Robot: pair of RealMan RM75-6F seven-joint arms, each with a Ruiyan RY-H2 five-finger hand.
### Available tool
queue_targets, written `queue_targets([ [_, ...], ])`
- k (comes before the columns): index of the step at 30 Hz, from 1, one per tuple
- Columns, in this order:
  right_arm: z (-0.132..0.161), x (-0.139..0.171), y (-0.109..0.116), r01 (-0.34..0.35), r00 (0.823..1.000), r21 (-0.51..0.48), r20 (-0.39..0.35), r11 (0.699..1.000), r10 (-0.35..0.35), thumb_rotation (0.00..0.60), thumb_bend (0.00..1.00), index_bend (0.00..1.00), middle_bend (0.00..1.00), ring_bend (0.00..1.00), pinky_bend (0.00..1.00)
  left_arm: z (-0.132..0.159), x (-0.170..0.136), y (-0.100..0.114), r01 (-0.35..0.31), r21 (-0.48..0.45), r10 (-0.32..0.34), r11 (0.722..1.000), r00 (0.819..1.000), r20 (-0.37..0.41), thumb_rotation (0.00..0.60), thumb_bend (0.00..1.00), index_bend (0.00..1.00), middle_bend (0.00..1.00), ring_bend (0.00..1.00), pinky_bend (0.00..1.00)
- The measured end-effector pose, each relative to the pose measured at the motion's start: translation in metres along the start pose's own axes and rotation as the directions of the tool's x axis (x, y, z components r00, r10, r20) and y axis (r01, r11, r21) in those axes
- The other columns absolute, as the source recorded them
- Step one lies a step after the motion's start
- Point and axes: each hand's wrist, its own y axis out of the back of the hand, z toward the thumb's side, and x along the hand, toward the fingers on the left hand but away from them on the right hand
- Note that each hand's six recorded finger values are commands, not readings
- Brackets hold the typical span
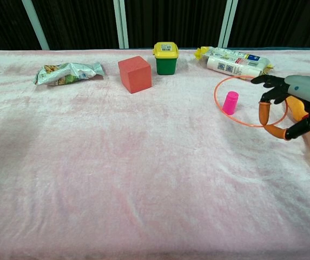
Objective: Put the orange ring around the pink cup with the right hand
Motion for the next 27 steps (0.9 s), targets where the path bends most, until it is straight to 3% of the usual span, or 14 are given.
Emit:
queue_targets([
  [9, -0.008, -0.048, 0.023, -0.035, 0.998, 0.026, 0.056, 0.999, 0.033, 0.6, 0.41, 0.71, 0.0, 0.0, 0.19, 0.0, 0.0, 0.0, -0.003, -0.002, 0.003, 1.0, 1.0, -0.003, 0.6, 0.32, 0.13, 0.11, 0.0, 0.0],
  [16, -0.017, -0.077, 0.014, -0.084, 0.99, 0.031, 0.113, 0.996, 0.08, 0.6, 0.41, 0.71, 0.0, 0.0, 0.19, -0.002, 0.001, 0.001, -0.007, -0.002, 0.007, 1.0, 1.0, -0.008, 0.6, 0.32, 0.13, 0.11, 0.0, 0.0],
  [19, -0.023, -0.083, 0.007, -0.107, 0.985, 0.024, 0.14, 0.994, 0.103, 0.6, 0.4, 0.65, 0.0, 0.0, 0.19, -0.003, 0.001, 0.002, -0.01, -0.003, 0.01, 1.0, 1.0, -0.011, 0.6, 0.32, 0.13, 0.11, 0.0, 0.0],
  [24, -0.028, -0.088, -0.007, -0.152, 0.977, 0.025, 0.158, 0.988, 0.146, 0.6, 0.38, 0.4, 0.0, 0.0, 0.19, -0.006, 0.003, 0.003, -0.015, -0.006, 0.015, 1.0, 1.0, -0.02, 0.6, 0.32, 0.13, 0.11, 0.0, 0.0],
  [27, -0.028, -0.087, -0.013, -0.173, 0.973, 0.029, 0.16, 0.985, 0.166, 0.6, 0.37, 0.36, 0.0, 0.0, 0.19, -0.005, 0.003, 0.003, -0.012, -0.005, 0.012, 1.0, 1.0, -0.017, 0.6, 0.32, 0.13, 0.11, 0.0, 0.0],
])
